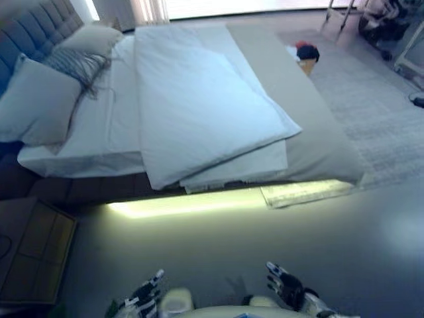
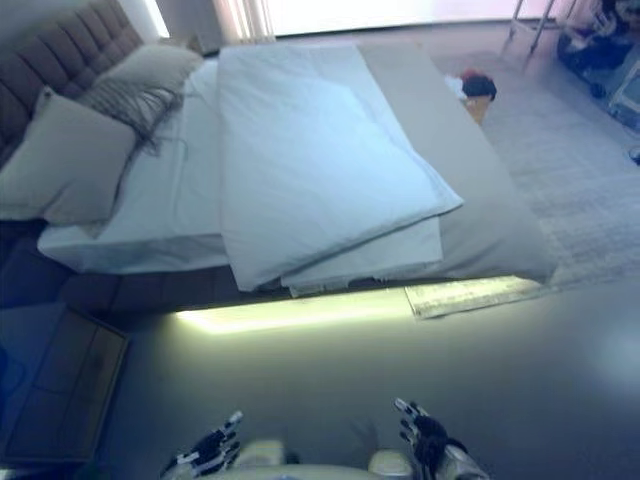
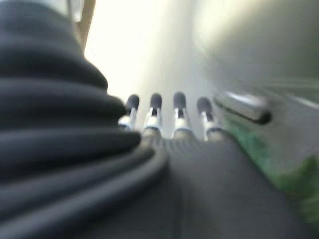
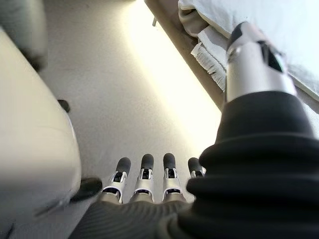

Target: Make the bed neatly

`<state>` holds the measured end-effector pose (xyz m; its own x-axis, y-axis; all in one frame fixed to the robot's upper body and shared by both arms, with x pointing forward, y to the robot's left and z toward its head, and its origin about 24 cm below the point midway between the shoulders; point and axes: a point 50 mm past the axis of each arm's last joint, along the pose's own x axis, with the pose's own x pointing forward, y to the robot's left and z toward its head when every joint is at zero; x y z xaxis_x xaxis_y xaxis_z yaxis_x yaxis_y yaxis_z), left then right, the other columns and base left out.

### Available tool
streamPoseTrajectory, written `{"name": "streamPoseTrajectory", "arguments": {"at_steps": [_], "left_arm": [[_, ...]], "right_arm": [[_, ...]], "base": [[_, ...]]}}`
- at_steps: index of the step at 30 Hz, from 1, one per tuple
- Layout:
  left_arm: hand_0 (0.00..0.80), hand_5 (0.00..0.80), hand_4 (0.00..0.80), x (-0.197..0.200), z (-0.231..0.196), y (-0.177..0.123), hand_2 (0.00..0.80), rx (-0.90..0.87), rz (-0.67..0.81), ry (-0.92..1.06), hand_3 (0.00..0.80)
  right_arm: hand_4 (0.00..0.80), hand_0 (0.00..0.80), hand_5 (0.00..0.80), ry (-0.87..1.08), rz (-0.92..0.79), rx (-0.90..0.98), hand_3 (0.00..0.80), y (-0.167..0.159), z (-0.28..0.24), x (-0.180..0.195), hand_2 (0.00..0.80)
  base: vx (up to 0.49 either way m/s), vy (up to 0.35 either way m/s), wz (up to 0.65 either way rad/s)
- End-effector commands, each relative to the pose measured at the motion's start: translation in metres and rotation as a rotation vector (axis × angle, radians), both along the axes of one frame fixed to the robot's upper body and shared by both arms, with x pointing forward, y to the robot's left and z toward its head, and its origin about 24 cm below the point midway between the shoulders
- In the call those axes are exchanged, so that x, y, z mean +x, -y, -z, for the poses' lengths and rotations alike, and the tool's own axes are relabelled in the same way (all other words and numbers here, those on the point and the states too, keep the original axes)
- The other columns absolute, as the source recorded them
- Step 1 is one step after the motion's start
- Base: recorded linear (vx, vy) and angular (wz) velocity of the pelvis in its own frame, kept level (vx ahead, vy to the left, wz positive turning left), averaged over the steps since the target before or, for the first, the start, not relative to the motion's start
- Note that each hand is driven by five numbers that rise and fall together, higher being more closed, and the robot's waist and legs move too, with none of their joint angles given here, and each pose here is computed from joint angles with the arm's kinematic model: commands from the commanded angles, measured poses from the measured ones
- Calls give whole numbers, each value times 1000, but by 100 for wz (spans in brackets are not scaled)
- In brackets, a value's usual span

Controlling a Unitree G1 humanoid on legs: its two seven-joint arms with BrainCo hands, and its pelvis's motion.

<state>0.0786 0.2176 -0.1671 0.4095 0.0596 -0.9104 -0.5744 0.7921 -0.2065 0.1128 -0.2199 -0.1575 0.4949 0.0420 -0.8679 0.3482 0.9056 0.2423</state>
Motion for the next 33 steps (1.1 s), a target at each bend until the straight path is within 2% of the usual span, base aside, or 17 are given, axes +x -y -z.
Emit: {"name": "streamPoseTrajectory", "arguments": {"at_steps": [1, 9, 13, 22, 26, 33], "left_arm": [[0, 0, 0, 5, -1, 1, 0, -9, -46, 34, 0], [0, 0, 0, -20, 4, -2, 0, 14, -35, -73, 0], [0, 0, 0, -14, 1, -7, 0, 41, 9, -61, 0], [0, 0, 0, 16, -7, -17, 0, 97, 133, -4, 0], [0, 0, 0, 23, -9, -23, 0, 113, 162, 0, 0], [0, 0, 0, 22, -8, -19, 0, 91, 201, 0, 0]], "right_arm": [[0, 0, 0, 23, 10, -19, 0, 11, -4, 7, 0], [0, 0, 0, -16, 78, -36, 0, 18, 0, -17, 0], [0, 0, 0, -31, 120, -11, 0, 15, 2, -23, 0], [0, 0, 0, 23, 24, 77, 0, 0, 1, -9, 0], [0, 0, 0, 16, 56, 90, 0, 2, 1, -14, 0], [0, 0, 0, 1, 131, 97, 0, 5, 4, -25, 0]], "base": [[514, 162, -23], [490, 255, -31], [460, 405, -46], [349, 358, 4], [324, 102, 15], [330, -94, 20]]}}
